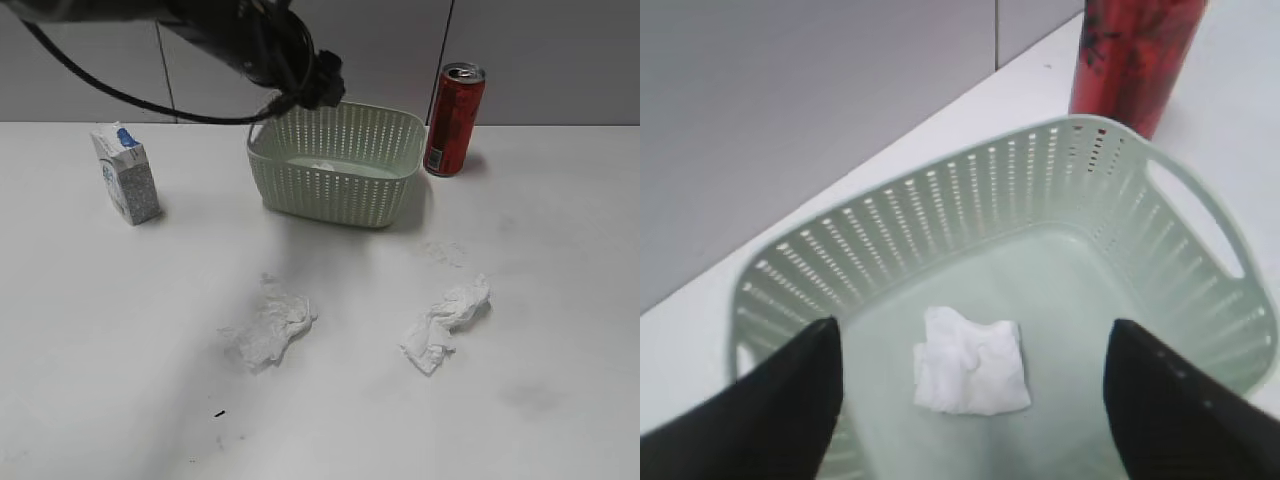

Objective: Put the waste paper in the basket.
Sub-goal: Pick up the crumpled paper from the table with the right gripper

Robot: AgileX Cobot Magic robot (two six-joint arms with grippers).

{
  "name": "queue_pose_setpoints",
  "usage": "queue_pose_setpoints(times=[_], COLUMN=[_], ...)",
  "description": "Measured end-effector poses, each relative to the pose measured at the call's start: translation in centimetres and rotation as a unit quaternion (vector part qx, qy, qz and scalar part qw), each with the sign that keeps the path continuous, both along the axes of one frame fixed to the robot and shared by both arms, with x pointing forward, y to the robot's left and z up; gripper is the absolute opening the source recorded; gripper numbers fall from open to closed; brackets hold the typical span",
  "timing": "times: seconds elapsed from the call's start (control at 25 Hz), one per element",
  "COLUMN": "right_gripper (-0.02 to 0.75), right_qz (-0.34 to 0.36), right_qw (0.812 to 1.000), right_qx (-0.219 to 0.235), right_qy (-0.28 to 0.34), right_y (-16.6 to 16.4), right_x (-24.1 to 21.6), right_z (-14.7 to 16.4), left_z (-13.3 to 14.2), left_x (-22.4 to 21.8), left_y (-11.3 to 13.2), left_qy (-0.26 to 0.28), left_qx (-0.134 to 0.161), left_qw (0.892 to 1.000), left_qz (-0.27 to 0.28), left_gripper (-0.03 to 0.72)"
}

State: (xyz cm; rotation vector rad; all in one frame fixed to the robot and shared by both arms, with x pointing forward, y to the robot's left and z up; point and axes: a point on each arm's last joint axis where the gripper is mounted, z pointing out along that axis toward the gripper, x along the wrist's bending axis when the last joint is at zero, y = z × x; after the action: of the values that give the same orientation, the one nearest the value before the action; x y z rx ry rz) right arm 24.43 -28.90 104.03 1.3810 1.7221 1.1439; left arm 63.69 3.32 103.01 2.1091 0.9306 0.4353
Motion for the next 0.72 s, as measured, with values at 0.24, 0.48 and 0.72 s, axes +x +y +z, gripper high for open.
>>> queue_pose_setpoints(times=[0.24, 0.48, 0.72], right_gripper=[0.572, 0.572, 0.572], right_qz=[0.000, 0.000, 0.000], right_qw=[1.000, 1.000, 1.000], right_qx=[0.000, 0.000, 0.000], right_qy=[0.000, 0.000, 0.000], right_y=[0.0, 0.0, 0.0], right_x=[0.0, 0.0, 0.0], right_z=[0.0, 0.0, 0.0], left_z=[5.0, 7.9, 8.4], left_x=[-1.2, -2.4, -4.0], left_y=[6.0, 12.7, 17.8], left_qy=[0.060, 0.137, 0.217], left_qx=[0.022, 0.040, 0.076], left_qw=[0.997, 0.986, 0.962], left_qz=[0.030, 0.082, 0.147], left_gripper=[0.591, 0.591, 0.591])
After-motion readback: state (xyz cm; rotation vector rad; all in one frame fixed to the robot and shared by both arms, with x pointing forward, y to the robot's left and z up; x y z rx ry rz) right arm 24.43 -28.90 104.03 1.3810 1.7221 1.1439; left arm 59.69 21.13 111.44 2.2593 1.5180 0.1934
